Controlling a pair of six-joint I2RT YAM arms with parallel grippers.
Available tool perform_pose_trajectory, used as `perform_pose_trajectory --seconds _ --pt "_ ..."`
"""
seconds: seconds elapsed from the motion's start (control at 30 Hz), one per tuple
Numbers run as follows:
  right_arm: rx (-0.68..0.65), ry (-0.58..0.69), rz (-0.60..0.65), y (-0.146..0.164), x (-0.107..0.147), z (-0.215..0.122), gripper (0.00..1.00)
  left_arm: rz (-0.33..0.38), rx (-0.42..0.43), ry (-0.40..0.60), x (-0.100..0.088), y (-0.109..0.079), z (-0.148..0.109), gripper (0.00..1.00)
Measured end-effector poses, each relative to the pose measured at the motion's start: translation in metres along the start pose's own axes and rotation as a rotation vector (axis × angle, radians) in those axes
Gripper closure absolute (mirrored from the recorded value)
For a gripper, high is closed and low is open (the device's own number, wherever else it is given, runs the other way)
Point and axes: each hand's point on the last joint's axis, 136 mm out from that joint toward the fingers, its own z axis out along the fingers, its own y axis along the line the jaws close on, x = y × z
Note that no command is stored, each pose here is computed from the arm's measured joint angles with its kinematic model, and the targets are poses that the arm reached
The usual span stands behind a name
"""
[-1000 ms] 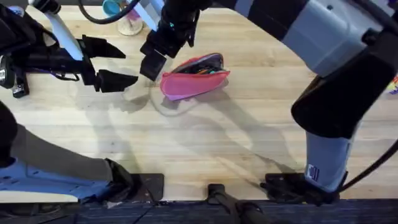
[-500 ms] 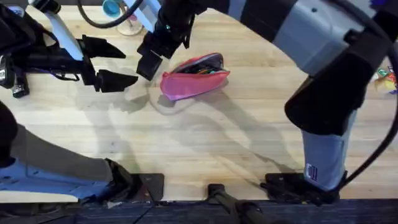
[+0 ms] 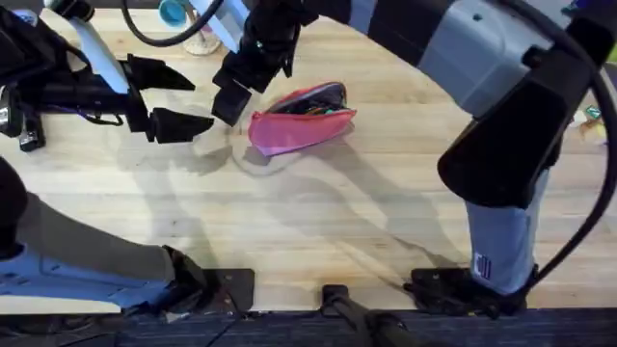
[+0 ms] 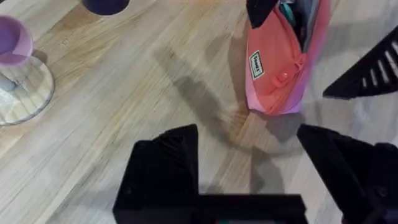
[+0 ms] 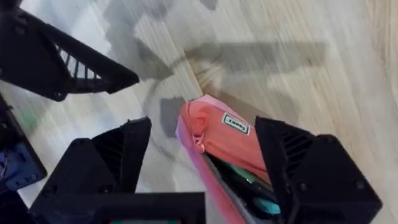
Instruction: Unzip the bag, pick up the pens from the table one at a time and place them inside, then zip the bag closed.
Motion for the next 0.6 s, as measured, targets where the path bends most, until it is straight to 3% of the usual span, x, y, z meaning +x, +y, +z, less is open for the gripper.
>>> perform_pose_trajectory --seconds 0.27,0.6 --pt "-0.018 0.068 0.029 -0.008 0.015 0.032 0.005 0.000 0.000 0.000 0.000 0.000 0.000 0.007" --pt "-0.014 0.070 0.069 -0.021 0.020 0.031 0.005 0.000 0.000 0.000 0.000 0.000 0.000 0.008"
